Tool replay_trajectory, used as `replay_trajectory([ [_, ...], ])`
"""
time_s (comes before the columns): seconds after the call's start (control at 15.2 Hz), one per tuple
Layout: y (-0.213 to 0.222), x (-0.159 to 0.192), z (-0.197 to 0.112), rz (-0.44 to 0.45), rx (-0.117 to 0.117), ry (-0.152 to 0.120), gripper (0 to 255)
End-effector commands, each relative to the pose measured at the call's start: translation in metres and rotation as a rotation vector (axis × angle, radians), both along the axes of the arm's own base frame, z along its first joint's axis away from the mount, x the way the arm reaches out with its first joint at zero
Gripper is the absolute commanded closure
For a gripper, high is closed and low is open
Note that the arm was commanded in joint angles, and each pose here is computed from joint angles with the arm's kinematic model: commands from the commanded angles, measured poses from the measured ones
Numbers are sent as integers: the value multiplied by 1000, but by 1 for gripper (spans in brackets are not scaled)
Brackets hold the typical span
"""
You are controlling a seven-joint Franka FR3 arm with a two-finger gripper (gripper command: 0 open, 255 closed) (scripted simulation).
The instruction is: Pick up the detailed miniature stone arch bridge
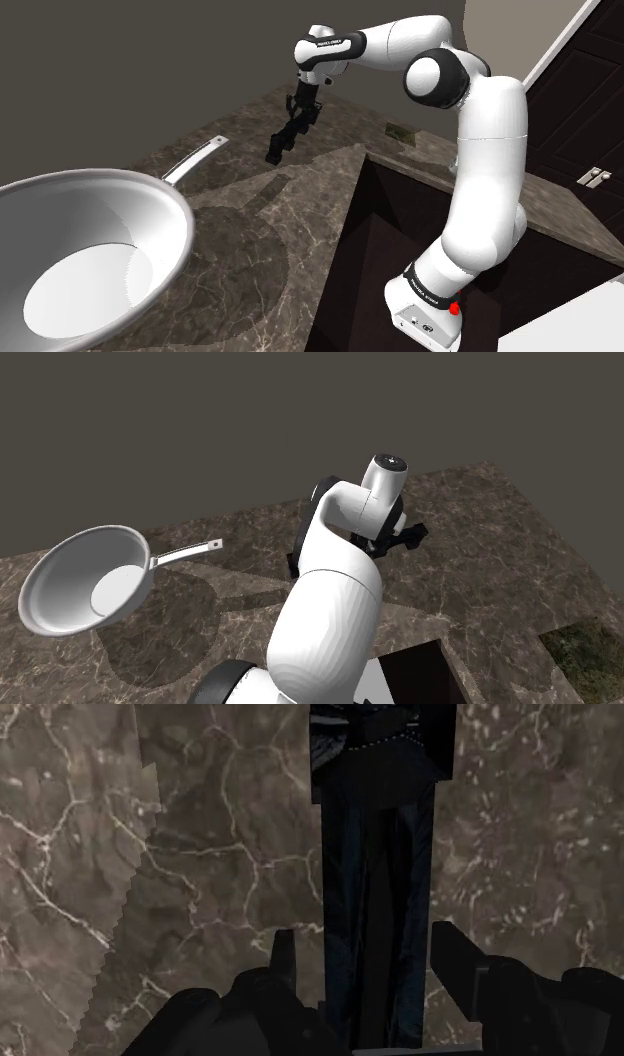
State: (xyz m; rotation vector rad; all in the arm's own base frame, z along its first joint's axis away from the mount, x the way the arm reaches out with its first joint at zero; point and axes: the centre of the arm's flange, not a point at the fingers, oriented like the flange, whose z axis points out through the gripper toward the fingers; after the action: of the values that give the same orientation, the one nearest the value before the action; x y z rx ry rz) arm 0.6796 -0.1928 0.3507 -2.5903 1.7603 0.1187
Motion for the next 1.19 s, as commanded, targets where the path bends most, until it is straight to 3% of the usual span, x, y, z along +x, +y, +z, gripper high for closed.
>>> replay_trajectory([
  [0.0, 0, 0, -1, 0, 0, 0, 255],
  [0.53, 0, 0, -1, 0, 0, 0, 255],
  [1.12, 0, 0, 47, 0, 0, 0, 255],
])
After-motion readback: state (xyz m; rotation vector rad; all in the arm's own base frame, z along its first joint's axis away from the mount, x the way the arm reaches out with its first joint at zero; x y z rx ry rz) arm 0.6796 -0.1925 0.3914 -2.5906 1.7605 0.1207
